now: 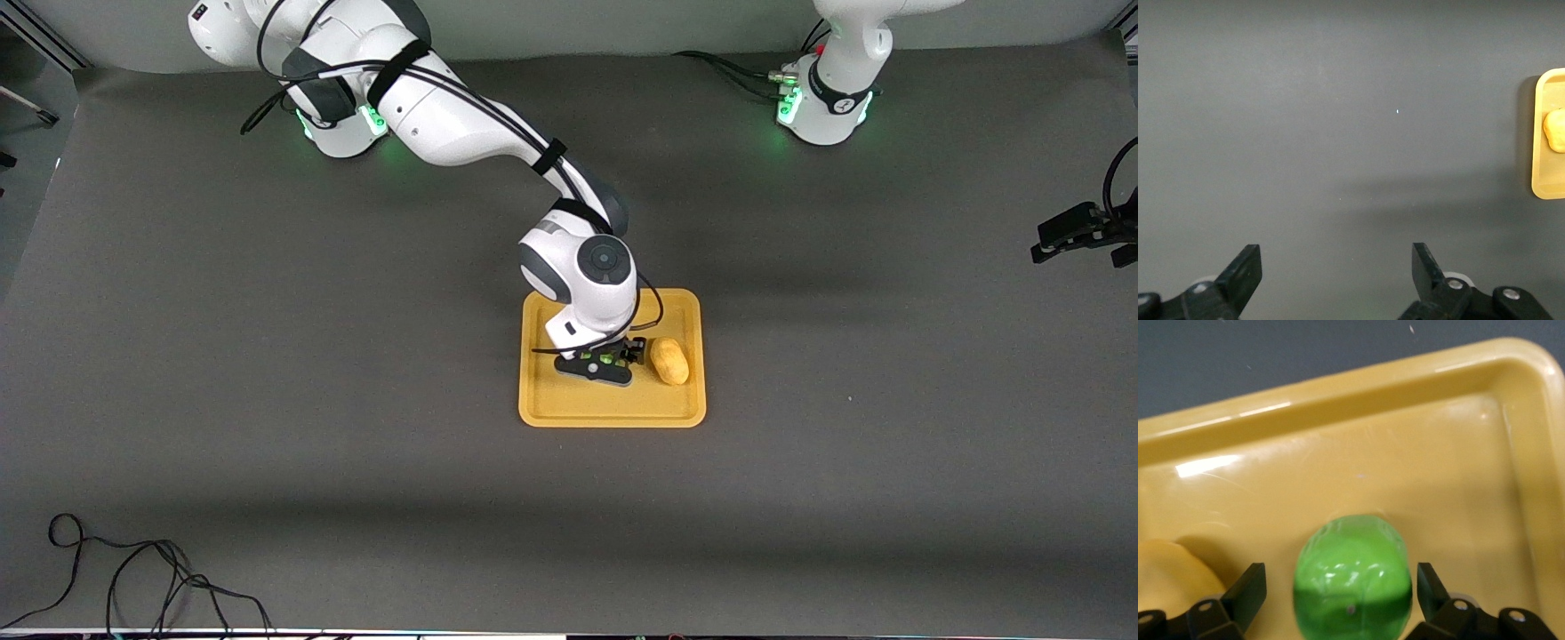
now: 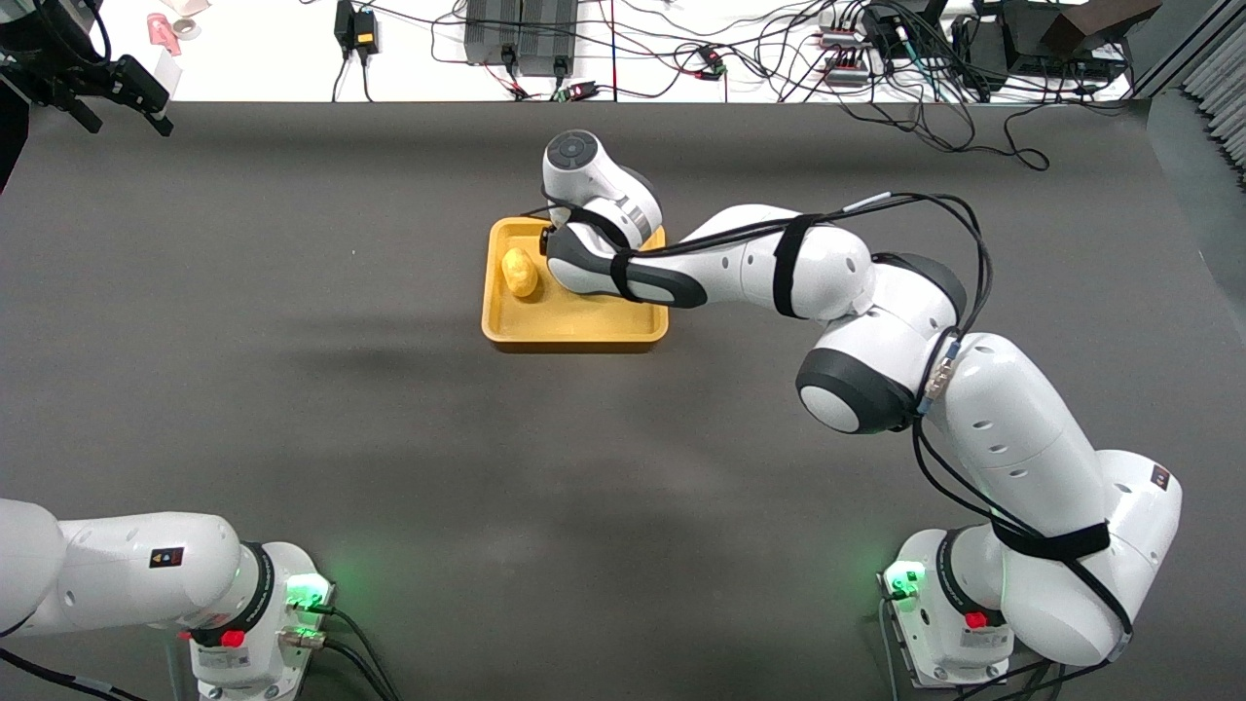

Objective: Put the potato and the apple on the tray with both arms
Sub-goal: 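Lower the green apple onto the tray beside the potato with the right gripper, then open the right gripper and draw it back from the tray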

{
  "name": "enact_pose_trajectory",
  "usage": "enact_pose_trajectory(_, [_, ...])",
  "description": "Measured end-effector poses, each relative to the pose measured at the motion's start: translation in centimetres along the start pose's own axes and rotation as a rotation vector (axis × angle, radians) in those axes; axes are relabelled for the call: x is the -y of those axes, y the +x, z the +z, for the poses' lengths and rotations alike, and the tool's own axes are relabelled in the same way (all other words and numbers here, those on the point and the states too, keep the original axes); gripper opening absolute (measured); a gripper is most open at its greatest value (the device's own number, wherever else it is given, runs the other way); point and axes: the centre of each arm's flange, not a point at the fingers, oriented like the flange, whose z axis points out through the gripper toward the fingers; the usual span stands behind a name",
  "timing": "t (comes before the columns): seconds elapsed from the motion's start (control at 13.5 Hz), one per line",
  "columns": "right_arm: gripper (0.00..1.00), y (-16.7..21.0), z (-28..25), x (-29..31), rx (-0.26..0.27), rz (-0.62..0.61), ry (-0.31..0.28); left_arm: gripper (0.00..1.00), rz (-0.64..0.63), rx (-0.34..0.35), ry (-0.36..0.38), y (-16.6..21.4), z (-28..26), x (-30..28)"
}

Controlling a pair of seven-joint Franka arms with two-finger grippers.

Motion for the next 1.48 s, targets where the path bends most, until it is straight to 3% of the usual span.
enact_pose_trajectory(0.15, [1.0, 1.1, -5.2, -0.1, 0.004, 0.013, -0.017, 1.0, 0.006, -0.005, 0.002, 0.1, -0.1, -0.4])
enact_pose_trajectory(0.37, [1.0, 2.7, -17.7, -1.8, 0.01, 0.044, -0.034, 1.0, -0.036, 0.001, 0.003, 0.6, 0.2, -1.8])
enact_pose_trajectory(0.67, [1.0, 5.6, -30.8, -8.4, 0.032, 0.027, -0.064, 1.0, -0.052, 0.01, 0.004, 1.1, 0.8, -2.7])
enact_pose_trajectory(0.96, [1.0, 11.2, -35.9, -18.9, 0.101, -0.157, -0.116, 1.0, -0.056, 0.01, 0.005, 1.2, 0.9, -2.5])
enact_pose_trajectory(1.26, [1.0, 16.3, -38.7, -31.4, 0.132, -0.262, -0.094, 1.0, -0.057, -0.01, 0.008, 1.5, 0.3, -2.5])
enact_pose_trajectory(1.48, [1.0, 18.4, -39.1, -42.2, 0.116, -0.269, -0.06, 1.0, -0.057, -0.015, 0.009, 2.1, 0.4, -2.4])
